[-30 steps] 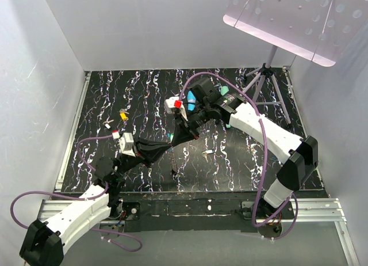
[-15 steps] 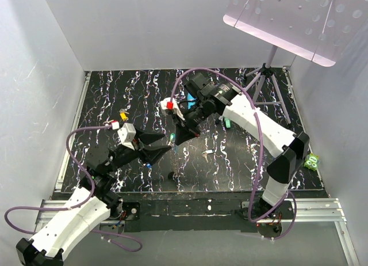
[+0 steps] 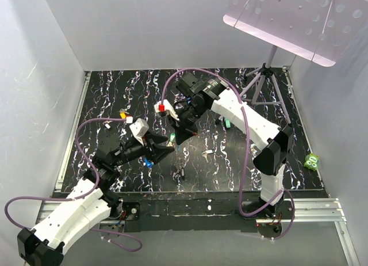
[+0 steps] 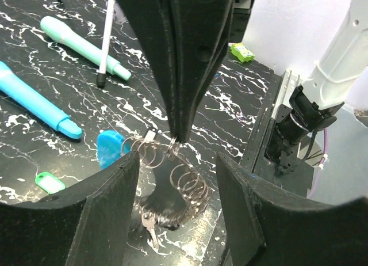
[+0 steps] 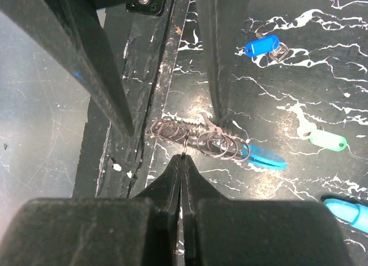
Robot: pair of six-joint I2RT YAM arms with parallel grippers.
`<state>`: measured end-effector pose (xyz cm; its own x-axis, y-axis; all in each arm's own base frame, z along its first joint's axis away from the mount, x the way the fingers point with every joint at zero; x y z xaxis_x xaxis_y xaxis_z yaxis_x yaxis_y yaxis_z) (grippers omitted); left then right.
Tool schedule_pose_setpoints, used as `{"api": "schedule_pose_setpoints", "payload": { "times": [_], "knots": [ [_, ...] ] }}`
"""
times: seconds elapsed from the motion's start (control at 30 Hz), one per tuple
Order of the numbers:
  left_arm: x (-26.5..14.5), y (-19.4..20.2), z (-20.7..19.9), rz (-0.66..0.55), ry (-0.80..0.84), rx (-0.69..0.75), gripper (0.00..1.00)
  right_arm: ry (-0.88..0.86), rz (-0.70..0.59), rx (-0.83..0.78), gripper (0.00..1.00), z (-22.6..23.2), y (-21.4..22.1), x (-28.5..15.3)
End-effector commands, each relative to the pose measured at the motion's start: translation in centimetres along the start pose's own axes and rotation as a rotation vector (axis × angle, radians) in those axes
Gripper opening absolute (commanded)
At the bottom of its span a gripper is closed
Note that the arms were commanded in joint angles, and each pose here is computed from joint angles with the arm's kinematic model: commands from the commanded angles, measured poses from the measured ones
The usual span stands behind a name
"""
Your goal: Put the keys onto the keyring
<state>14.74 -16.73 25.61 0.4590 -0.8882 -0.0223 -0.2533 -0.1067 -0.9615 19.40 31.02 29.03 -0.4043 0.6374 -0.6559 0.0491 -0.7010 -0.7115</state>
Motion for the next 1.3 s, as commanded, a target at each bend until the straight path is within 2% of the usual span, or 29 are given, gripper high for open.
{"api": "schedule_pose_setpoints", "payload": {
  "times": [0.0, 0.13, 0.3, 0.5, 0.57, 0.67, 0.8, 0.87, 0.9, 0.93, 1.0, 1.13, 1.27],
  "knots": [
    [0.7, 0.0, -0.4, -0.034, 0.071, -0.013, 0.53, -0.105, 0.054, 0.079, 0.01, 2.7, 0.3, -0.8],
    [1.1, 0.6, -0.2, -0.014, 0.078, -0.027, 0.48, -0.114, 0.045, 0.078, 0.01, 2.7, 0.2, -0.7],
    [1.3, 0.6, 0.1, 0.003, 0.073, -0.016, 0.34, -0.124, 0.046, 0.083, 0.01, 2.7, 0.3, -0.5],
    [1.6, 1.0, 0.2, 0.051, 0.091, -0.015, 0.11, -0.129, 0.041, 0.076, 0.01, 2.9, 0.2, -0.5],
    [1.7, 1.1, 0.2, 0.073, 0.095, -0.016, 0.00, -0.128, 0.041, 0.076, 0.01, 2.9, 0.2, -0.5],
    [1.5, 1.0, 0.2, 0.065, 0.092, -0.004, 0.00, -0.133, 0.032, 0.073, 0.01, 3.0, 0.1, -0.6],
    [0.9, 0.3, -0.2, -0.010, 0.079, 0.020, 0.00, -0.129, 0.017, 0.080, 0.01, 3.0, 0.0, -0.6],
    [0.6, 0.0, -0.4, -0.059, 0.073, 0.012, 0.00, -0.101, -0.005, 0.091, 0.12, 2.6, -0.3, -0.7],
    [0.4, -0.1, -0.5, -0.087, 0.075, 0.004, 0.00, -0.089, -0.019, 0.100, 0.27, 2.4, -0.4, -0.9],
    [0.3, -0.1, -0.6, -0.109, 0.074, -0.015, 0.00, -0.077, -0.038, 0.101, 0.36, 2.2, -0.6, -1.3],
    [0.1, -0.1, -0.8, -0.164, 0.073, -0.049, 0.00, -0.060, -0.085, 0.102, 0.45, 1.9, -0.9, -2.2],
    [-0.5, -0.2, -1.2, -0.326, 0.097, -0.136, 0.00, -0.043, -0.199, 0.070, 0.46, 2.1, -1.5, -4.0],
    [-1.1, -0.8, -1.1, -0.486, 0.103, -0.148, 0.00, -0.055, -0.351, -0.071, 0.47, 3.3, -1.9, -3.8]
  ]
}}
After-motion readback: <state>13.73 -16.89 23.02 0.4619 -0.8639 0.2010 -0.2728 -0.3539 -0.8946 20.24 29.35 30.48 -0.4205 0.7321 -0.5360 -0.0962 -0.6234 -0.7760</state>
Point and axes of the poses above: each gripper's point midway between its finger pads, its own x axis out along the fingers, its own z axis along the line the jaws close on, y = z × x, the point moved 7 cm from there along -x, back along the fingers, and after that the axes turned 2 degrees about -x, right-handed, at the moved point
